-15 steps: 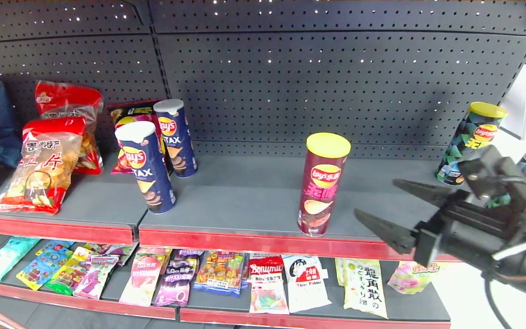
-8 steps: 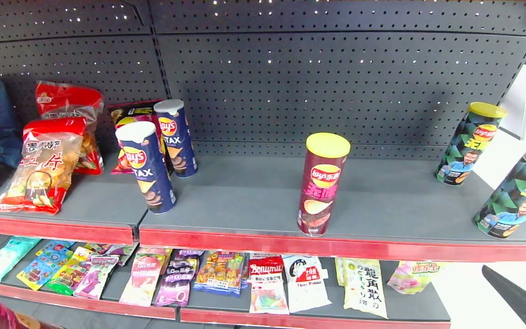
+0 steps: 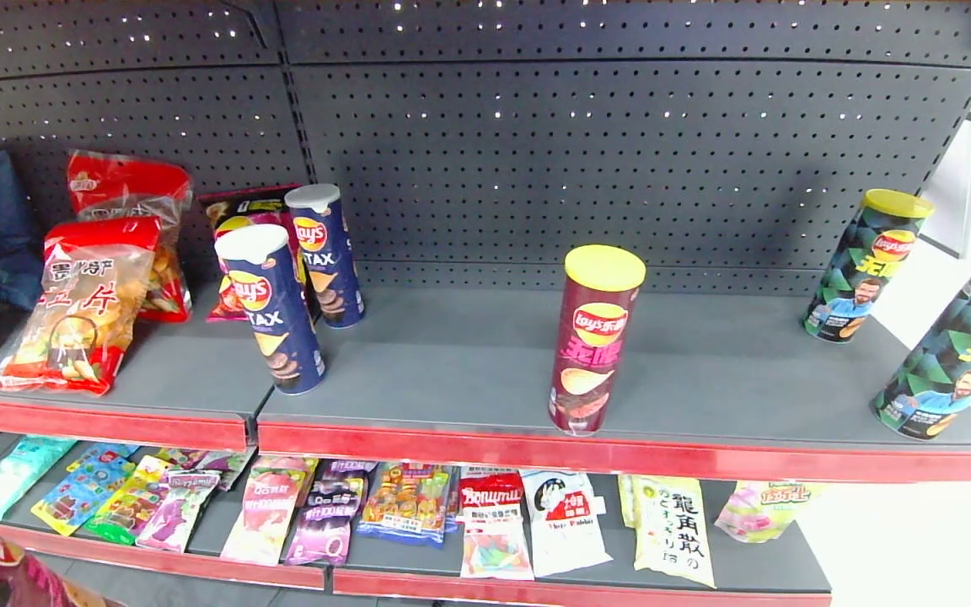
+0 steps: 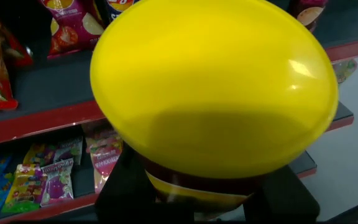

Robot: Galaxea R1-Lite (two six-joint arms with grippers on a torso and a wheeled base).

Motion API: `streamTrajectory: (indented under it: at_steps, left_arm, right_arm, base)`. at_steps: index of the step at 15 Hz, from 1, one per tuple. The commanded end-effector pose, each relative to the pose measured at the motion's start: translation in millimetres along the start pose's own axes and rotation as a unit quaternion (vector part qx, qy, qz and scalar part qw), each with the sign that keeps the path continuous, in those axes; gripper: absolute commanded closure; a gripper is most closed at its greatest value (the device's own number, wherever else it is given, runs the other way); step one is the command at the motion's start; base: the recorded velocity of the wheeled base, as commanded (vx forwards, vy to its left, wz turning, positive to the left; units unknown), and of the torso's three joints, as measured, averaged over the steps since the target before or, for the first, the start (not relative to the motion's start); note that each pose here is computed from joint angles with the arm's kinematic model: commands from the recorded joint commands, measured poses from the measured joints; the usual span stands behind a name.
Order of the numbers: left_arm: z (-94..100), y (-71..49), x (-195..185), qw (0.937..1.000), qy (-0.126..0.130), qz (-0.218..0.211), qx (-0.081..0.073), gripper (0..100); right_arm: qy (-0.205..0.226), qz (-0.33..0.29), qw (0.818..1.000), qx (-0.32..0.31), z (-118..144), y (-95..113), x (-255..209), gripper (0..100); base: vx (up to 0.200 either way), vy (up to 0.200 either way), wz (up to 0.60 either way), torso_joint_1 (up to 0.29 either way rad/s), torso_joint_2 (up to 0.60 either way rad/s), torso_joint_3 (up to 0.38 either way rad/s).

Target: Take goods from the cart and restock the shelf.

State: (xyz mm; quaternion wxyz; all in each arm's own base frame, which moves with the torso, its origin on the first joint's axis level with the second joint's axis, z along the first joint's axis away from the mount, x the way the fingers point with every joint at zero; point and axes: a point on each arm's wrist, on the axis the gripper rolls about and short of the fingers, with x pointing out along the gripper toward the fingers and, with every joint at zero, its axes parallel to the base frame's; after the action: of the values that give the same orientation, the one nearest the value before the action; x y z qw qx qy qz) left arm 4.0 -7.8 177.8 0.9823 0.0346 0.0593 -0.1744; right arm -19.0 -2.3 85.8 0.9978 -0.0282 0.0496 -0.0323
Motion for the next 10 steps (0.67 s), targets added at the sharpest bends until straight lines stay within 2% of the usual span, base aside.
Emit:
streamTrajectory:
  at_steps: [1, 4, 6, 7, 9, 10]
  left_arm:
    - [0.7, -0.2, -0.6, 1.0, -0.004, 0.0, 0.001, 100]
    - [3.3, 0.2, 0.1, 0.9999, -0.011, -0.002, 0.003, 100]
    - [2.1, 0.2, 0.5, 1.0, -0.009, -0.003, 0.002, 100]
    - [2.5, 0.3, 0.6, 1.0, -0.009, -0.003, 0.001, 100]
    - [2.7, 0.9, 2.2, 0.9999, -0.004, -0.003, -0.01, 100]
    - [1.9, 1.1, 3.0, 0.9999, -0.001, -0.004, -0.011, 100]
  right_arm:
    - [-0.05, 0.015, 0.999, -0.014, -2.6, 1.0, -7.3, 0]
    - [-0.06, 0.033, 0.998, -0.014, -3.1, 1.9, -6.2, 0]
    - [-0.057, 0.027, 0.998, 0.029, -3.7, 1.6, -6.1, 0]
    - [-0.057, 0.036, 0.997, 0.024, -3.6, 2.0, -6.3, 0]
    - [-0.054, 0.049, 0.997, 0.019, -3.5, 2.6, -6.4, 0]
    - [-0.056, 0.047, 0.997, 0.024, -3.6, 2.5, -6.4, 0]
  base:
    - [0.0, 0.0, 0.0, 0.0, 0.0, 0.0]
    - [0.0, 0.0, 0.0, 0.0, 0.0, 0.0]
    - [0.0, 0.0, 0.0, 0.0, 0.0, 0.0]
    - [0.0, 0.0, 0.0, 0.0, 0.0, 0.0]
    - [0.0, 0.0, 0.0, 0.0, 0.0, 0.0]
    - [0.0, 0.0, 0.0, 0.0, 0.0, 0.0]
